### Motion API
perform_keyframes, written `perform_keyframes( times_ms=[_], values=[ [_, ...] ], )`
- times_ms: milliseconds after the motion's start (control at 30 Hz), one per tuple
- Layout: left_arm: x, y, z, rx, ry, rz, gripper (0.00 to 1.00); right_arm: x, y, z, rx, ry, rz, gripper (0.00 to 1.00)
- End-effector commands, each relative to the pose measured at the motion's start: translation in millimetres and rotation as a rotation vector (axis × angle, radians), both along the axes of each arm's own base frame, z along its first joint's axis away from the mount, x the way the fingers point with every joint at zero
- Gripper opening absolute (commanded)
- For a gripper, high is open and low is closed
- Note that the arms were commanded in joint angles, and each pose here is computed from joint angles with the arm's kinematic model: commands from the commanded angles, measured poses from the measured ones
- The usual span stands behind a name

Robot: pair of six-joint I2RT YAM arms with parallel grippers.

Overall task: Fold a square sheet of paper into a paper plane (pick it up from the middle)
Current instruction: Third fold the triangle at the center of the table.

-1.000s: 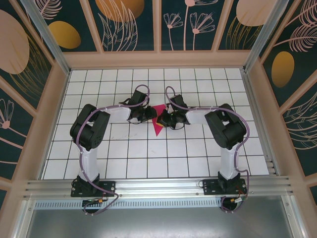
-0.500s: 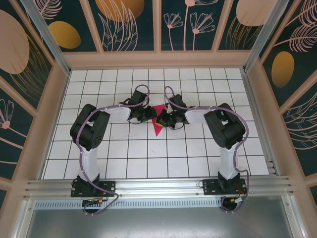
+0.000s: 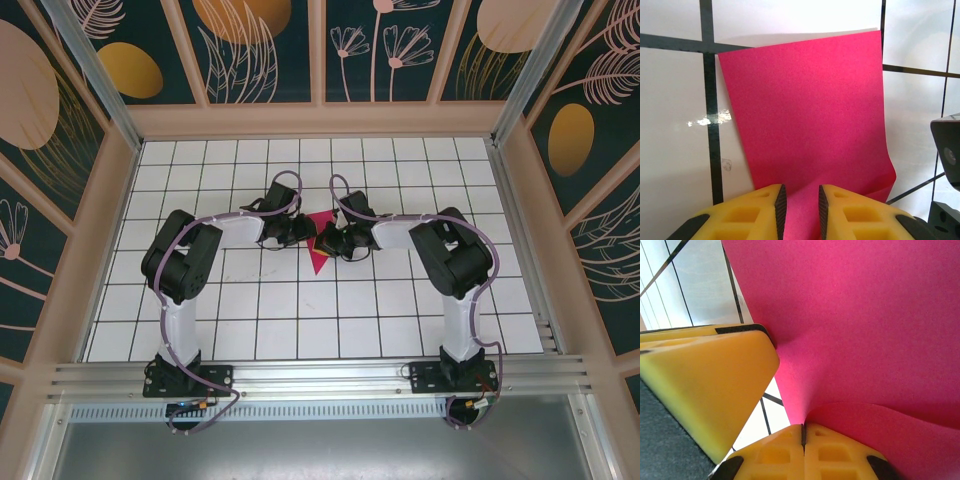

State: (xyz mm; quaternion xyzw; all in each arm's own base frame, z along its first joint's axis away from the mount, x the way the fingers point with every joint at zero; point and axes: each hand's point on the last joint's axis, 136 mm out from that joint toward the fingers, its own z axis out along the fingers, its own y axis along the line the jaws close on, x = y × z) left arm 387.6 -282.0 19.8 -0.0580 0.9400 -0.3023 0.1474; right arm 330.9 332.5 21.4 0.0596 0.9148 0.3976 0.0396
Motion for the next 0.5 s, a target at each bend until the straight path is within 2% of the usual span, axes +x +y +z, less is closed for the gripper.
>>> perform_keyframes(
  times_ms=[0, 467],
  values=[
    [-10, 8, -14, 0.049, 0.046, 0.001, 0.26, 1, 7, -4, 0.000, -0.013, 0.030, 0.01],
    [-6, 12, -7, 0.068, 0.032, 0.018, 0.26, 3, -1, -14, -0.052, -0.006, 0.010, 0.01]
  ],
)
